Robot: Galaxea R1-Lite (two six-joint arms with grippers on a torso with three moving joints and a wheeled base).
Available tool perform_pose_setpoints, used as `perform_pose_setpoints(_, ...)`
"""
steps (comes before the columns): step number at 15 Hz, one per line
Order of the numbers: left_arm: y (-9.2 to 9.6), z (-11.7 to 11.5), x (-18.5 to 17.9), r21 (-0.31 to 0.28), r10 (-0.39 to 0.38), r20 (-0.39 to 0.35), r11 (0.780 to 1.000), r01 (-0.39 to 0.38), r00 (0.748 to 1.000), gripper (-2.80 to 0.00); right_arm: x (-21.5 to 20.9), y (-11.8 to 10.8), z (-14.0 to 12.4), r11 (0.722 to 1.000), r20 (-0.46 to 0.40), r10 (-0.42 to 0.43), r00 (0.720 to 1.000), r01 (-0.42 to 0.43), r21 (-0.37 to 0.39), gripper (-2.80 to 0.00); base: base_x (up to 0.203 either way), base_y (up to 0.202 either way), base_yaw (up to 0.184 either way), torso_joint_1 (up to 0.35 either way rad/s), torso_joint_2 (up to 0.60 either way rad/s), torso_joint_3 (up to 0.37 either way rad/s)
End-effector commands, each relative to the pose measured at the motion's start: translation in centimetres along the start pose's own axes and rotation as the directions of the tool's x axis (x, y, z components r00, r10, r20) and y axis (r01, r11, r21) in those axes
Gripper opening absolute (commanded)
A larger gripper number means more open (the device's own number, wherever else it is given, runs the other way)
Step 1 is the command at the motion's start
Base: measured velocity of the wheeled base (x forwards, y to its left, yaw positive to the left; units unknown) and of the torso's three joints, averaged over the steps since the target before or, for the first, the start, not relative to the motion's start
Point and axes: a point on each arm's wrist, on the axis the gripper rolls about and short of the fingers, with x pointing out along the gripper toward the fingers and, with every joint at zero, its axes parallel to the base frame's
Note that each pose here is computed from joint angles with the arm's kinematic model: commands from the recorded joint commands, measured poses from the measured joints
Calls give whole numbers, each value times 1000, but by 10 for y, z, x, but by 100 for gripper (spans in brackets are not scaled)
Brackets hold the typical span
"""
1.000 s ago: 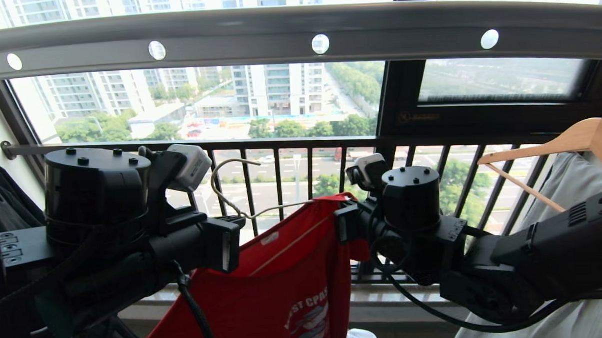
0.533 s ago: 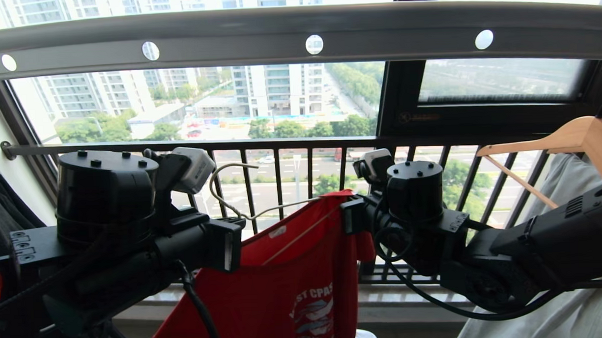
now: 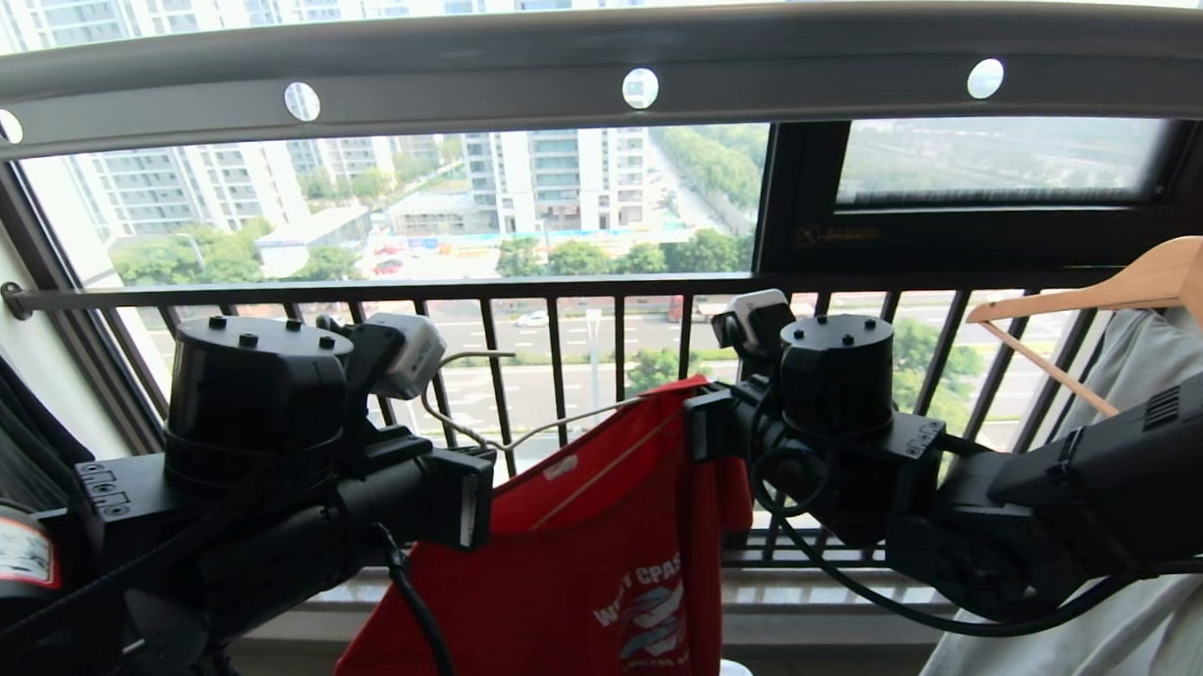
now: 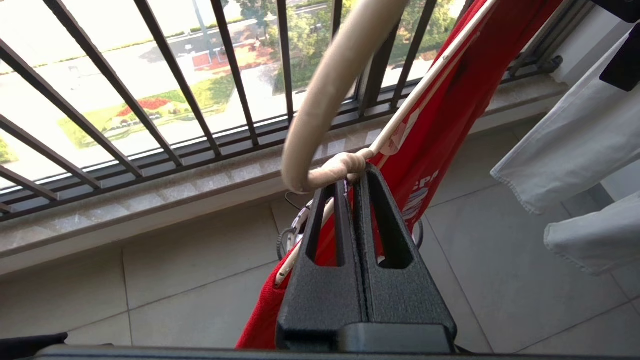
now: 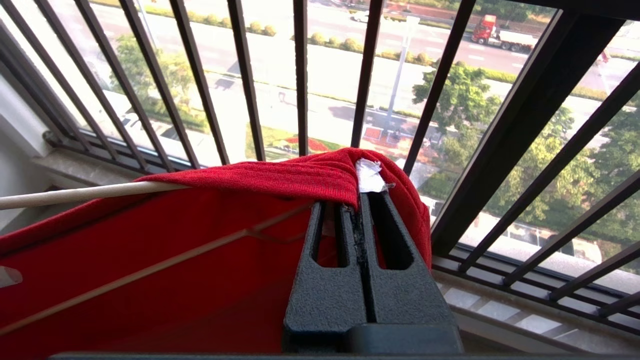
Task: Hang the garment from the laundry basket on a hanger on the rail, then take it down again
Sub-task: Take the clothes off the clothes rack
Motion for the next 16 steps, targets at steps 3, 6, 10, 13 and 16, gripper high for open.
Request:
perform_pose_setpoints(3,1,3,-7,-4,-8,22,1000,8,1000,-280,8,-14,6,999,21,-42,999,42,17,-280,0,0,0,0,0,0)
perform_pose_setpoints(6,1,6,-13,-9,-14,41,1000,15,999,-280,15,-19,4,998,17,-62,998,62,20,-280,0,0,0,0,0,0)
perform_pose_setpoints(10,1,9,-19,-11,-28,59,1000,28,998,-280,27,-25,-2,996,2,-86,996,86,21,-280,0,0,0,0,0,0)
perform_pose_setpoints(13,0,8,-19,-10,-27,58,1000,28,998,-280,31,-28,-5,995,-5,-97,995,97,19,-280,0,0,0,0,0,0)
perform_pose_setpoints(16,1,10,-21,-11,-28,65,1000,29,997,-280,32,-28,-9,995,-15,-96,995,97,15,-280,0,0,0,0,0,0)
